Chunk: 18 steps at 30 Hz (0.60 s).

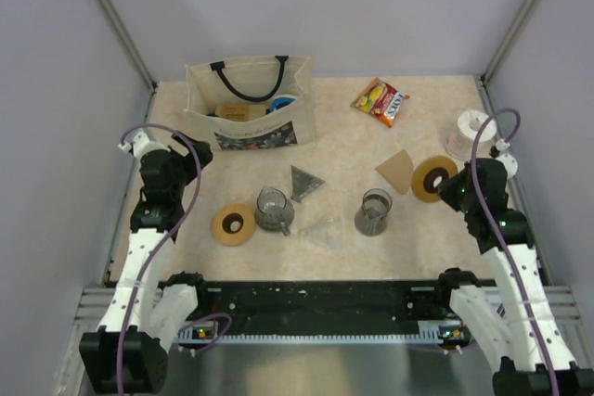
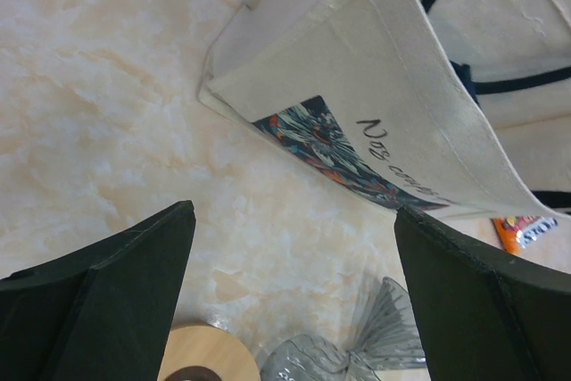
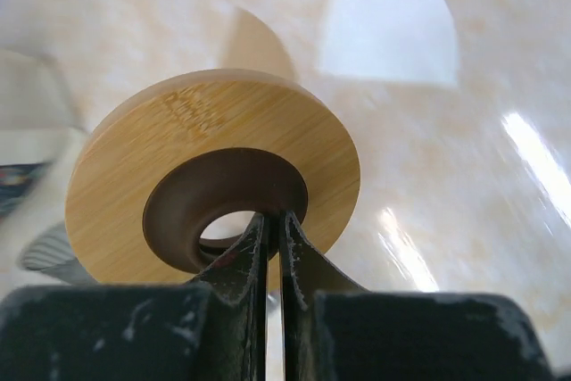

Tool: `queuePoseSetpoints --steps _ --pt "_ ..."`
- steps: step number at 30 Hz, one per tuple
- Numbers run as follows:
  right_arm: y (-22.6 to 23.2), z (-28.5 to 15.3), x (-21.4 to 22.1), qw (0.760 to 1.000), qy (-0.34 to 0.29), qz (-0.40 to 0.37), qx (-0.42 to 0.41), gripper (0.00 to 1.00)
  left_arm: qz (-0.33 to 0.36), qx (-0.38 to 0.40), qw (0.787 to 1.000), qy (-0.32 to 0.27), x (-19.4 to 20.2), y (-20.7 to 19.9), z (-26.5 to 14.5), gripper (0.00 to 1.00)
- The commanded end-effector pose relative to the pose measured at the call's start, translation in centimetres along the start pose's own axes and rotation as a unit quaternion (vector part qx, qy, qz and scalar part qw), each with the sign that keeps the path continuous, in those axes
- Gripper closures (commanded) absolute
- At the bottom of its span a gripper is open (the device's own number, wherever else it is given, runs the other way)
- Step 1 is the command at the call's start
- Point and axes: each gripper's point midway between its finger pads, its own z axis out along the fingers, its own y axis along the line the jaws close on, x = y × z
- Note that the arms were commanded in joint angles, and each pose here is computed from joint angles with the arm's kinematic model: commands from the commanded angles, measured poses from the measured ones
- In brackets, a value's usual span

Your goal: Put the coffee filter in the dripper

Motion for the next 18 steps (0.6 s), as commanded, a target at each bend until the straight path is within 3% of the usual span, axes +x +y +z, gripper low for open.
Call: queuePoseSetpoints --steps 1,4,6,8,13,15,18 --pt "9.6 -5.2 -8.0 0.942 -0.198 -0.08 -0.258 1.0 -0.009 0.119 0.993 0.017 -1.0 -5.3 -1.9 0.01" --pt "14.7 -8.6 -8.5 0.861 -0.264 -0.118 -0.419 1.0 -0.021 0.219 0.974 0.061 -0.3 -9.3 -3.5 0.01" --pt "17.6 -11.6 -8.4 0.788 -0.298 -0.143 -0.519 1.0 -0.031 0.283 0.955 0.086 -0.1 -12.0 -4.8 0.01" --pt "19.8 -13.9 -7.9 0.739 -0.295 -0.149 -0.587 1.0 -0.028 0.355 0.928 0.111 0.6 -14.9 -6.8 0.01" --pt "24.9 -21.1 -3.1 0.59 -0.202 -0.193 -0.758 1.0 -0.012 0.512 0.839 0.184 3.4 -21.4 -12.1 0.02" --pt "25.5 -24.0 -1.4 0.535 -0.162 -0.195 -0.806 1.0 -0.003 0.556 0.804 0.21 4.6 -23.0 -13.8 0.09" --pt "25.8 -25.7 0.1 0.496 -0.051 -0.176 -0.848 1.0 0.002 0.634 0.744 0.211 5.0 -24.0 -17.0 0.11"
